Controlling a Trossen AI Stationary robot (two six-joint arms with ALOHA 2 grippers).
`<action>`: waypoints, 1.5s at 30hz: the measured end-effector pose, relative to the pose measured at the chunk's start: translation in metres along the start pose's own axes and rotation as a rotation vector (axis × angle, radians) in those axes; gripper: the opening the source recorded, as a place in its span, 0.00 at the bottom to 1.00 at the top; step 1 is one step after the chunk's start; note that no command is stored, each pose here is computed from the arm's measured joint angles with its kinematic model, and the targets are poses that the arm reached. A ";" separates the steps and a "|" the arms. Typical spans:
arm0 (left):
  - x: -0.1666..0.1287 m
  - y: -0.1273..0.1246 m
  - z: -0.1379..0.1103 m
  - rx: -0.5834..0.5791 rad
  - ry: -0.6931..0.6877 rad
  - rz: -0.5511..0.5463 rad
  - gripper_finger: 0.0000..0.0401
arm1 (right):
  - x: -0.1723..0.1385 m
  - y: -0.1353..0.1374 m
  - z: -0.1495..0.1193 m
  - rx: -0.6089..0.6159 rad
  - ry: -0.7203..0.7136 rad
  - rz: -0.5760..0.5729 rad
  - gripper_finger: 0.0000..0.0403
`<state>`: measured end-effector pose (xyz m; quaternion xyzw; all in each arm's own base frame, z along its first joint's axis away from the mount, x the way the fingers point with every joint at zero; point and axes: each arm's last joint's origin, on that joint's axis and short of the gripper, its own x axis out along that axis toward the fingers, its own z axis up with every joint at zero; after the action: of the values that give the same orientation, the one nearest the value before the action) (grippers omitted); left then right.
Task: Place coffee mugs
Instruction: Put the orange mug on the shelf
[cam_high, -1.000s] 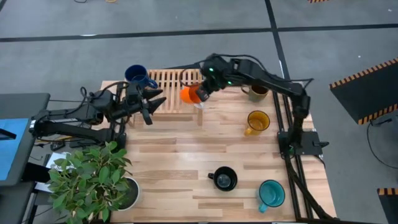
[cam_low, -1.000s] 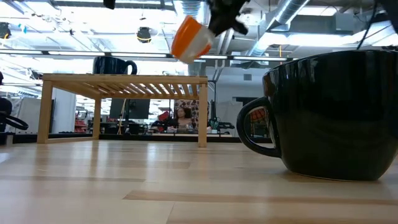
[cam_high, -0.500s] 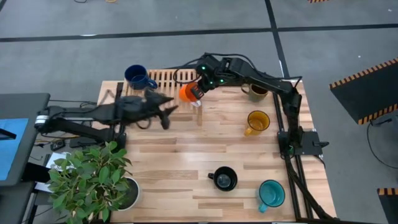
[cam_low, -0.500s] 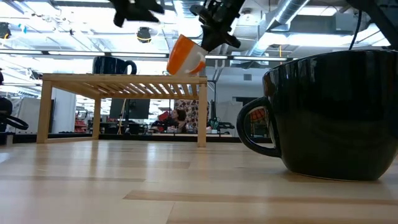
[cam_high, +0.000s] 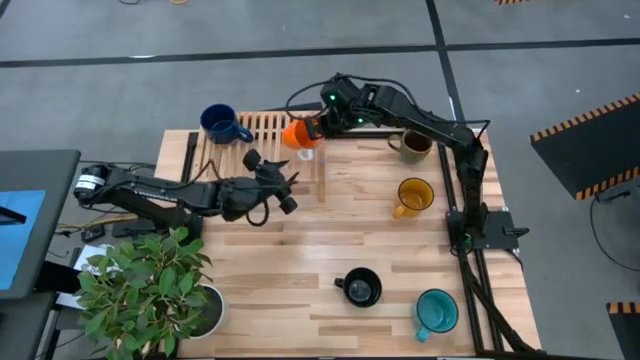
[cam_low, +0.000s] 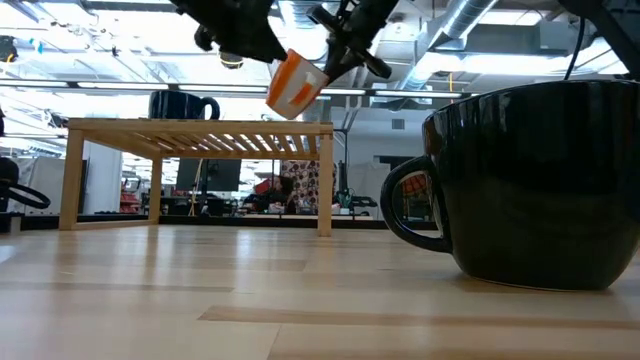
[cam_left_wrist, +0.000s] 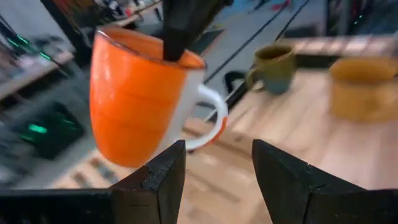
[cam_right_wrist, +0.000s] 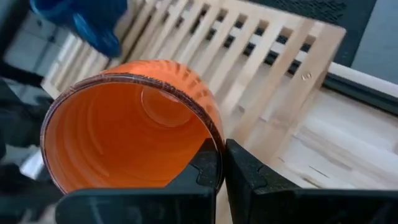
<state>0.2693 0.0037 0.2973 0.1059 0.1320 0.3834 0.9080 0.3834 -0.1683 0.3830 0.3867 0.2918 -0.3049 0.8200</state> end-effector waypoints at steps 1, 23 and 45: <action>0.001 -0.003 -0.001 0.056 0.001 0.019 0.43 | 0.000 0.001 0.002 0.012 -0.005 0.021 0.08; 0.039 -0.025 -0.017 0.336 0.017 0.194 0.43 | 0.000 0.012 -0.002 0.034 0.024 0.129 0.08; 0.046 -0.015 -0.014 0.261 -0.018 0.152 0.04 | -0.015 0.011 0.006 -0.055 -0.001 0.202 0.23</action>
<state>0.3061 0.0282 0.2720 0.2364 0.1642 0.4294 0.8560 0.3831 -0.1628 0.4022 0.3914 0.2594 -0.2129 0.8569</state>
